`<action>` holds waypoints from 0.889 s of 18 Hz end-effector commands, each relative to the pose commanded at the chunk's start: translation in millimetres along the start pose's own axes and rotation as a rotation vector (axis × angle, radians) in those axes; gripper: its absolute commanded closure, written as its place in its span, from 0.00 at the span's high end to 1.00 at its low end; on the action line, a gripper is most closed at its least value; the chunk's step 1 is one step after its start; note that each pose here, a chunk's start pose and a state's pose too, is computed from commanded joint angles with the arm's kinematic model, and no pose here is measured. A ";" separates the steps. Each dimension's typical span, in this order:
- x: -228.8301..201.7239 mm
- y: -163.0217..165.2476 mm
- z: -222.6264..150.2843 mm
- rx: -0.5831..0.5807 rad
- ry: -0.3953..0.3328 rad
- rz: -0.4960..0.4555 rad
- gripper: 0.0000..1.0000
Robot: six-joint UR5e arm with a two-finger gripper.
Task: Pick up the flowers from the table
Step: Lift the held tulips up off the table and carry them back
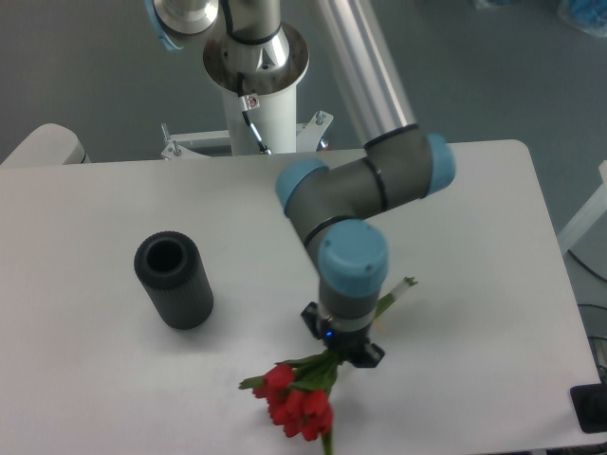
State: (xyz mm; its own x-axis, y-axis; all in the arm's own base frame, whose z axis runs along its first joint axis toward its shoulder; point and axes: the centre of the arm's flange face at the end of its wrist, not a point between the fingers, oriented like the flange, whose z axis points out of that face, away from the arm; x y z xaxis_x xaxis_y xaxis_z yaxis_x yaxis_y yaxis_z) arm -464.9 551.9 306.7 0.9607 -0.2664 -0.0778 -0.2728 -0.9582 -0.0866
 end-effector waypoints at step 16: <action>-61.9 103.8 -63.5 -0.060 0.045 0.169 0.13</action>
State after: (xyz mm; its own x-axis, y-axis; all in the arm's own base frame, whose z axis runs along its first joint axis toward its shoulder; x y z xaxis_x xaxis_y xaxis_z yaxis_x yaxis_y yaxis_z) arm -549.4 462.3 365.6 0.9032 -0.4271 -0.0419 -0.4280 -0.9036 -0.0168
